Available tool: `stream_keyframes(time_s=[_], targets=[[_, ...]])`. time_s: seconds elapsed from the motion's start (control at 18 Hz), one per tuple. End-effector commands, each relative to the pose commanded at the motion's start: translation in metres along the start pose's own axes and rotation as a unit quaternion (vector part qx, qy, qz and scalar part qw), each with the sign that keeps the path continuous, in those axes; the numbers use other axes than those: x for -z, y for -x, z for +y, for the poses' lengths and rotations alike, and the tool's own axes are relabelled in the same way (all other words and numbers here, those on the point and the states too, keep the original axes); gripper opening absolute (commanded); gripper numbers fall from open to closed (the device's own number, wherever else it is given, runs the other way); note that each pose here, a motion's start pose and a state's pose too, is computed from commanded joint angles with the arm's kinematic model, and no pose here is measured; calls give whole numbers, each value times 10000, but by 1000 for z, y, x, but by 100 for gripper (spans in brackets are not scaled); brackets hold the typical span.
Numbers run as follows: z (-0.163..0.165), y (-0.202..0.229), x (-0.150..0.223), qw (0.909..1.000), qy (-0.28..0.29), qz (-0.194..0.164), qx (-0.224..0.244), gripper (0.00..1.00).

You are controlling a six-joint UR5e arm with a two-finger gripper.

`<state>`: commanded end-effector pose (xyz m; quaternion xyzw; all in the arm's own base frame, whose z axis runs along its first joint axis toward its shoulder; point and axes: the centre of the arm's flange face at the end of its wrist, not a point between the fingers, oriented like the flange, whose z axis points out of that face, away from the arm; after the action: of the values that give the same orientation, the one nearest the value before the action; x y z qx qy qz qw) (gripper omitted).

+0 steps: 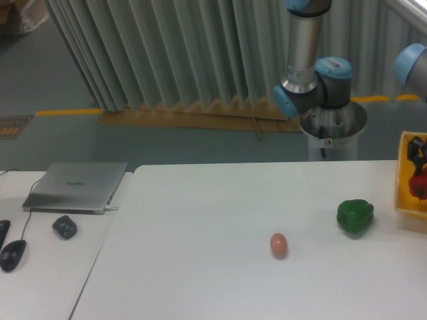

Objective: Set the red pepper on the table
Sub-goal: 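Lift the red pepper out of the crate and move it over the table, then lower the red pepper onto the table beside the green pepper and release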

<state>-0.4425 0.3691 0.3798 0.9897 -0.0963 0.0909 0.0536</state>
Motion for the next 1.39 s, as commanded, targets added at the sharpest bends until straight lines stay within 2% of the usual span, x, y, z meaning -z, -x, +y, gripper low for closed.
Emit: stream_keyframes(time_s=[0.11,0.28,0.72,1.06,1.39], targets=[[-38,-11,5,9997,12,-105,210,44],[-68,-23,6,9996,-26,-187,216,44],[-155,-43,-13,9930,-359,-752,841,44],[-181,-47,-12,9896,-572,-1115,709,44],[-199,-50,-25,9882,-626,-1275,575,44]])
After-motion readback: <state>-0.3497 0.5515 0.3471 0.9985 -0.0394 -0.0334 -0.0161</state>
